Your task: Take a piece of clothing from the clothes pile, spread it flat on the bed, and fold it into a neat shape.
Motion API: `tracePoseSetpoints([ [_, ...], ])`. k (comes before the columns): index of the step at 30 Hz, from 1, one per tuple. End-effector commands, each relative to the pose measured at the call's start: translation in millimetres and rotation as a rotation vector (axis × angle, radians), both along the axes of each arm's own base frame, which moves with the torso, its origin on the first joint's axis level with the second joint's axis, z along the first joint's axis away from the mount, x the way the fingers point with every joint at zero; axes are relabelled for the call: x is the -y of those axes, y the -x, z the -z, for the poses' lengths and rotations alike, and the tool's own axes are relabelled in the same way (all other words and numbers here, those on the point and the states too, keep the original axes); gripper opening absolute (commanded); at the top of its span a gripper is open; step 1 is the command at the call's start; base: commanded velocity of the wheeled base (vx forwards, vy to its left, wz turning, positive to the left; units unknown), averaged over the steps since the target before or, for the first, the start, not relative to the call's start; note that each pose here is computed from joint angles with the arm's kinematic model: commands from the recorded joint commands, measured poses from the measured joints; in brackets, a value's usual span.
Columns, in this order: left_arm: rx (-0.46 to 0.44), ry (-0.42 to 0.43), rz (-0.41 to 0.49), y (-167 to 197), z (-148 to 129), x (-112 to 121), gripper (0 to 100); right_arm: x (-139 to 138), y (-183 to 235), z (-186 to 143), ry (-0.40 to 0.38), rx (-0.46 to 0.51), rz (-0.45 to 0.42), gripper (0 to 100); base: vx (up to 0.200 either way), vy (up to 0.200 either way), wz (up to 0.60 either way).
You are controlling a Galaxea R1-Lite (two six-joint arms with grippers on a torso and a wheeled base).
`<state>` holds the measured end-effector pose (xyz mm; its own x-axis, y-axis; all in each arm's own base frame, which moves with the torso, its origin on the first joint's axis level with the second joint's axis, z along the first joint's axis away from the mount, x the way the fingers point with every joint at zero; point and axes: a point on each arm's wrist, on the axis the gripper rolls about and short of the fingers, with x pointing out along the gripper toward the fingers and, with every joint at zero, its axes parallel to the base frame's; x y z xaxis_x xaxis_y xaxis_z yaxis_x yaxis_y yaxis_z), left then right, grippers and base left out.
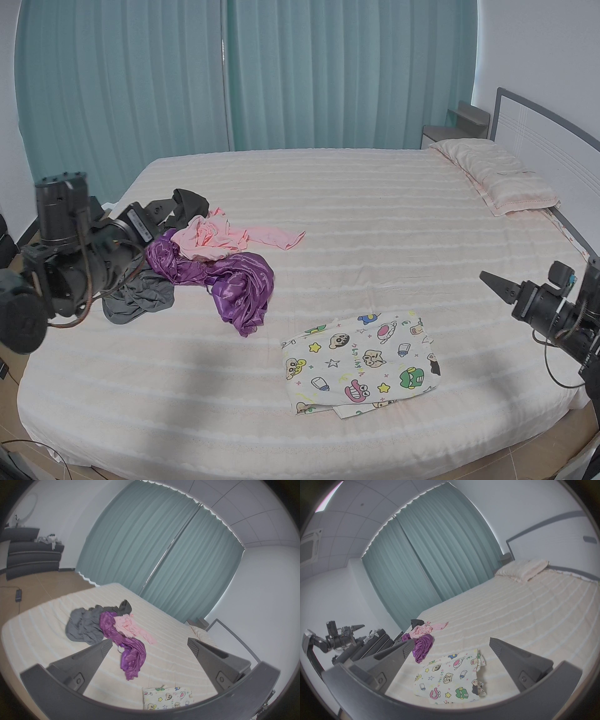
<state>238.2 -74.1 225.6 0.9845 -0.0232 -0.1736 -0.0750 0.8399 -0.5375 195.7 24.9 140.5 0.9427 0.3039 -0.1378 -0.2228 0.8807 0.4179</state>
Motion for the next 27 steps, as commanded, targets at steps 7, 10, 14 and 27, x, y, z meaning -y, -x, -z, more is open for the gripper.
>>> tracePoseSetpoints([
  [7,0.109,-0.111,-0.084,162,-25,-50,100,15,133,-8,0.134,0.139,0.005,100,0.0,0.0,0.0],
  [10,0.131,-0.139,-0.108,186,-24,-62,100,17,159,2,0.177,0.127,-0.002,100,0.0,0.0,0.0],
  [14,0.146,-0.191,-0.129,212,-18,-75,100,20,191,15,0.25,0.129,-0.009,100,0.0,0.0,0.0],
  [27,0.169,-0.51,-0.334,265,26,-92,100,22,225,42,0.375,0.158,0.058,100,0.0,0.0,0.0],
])
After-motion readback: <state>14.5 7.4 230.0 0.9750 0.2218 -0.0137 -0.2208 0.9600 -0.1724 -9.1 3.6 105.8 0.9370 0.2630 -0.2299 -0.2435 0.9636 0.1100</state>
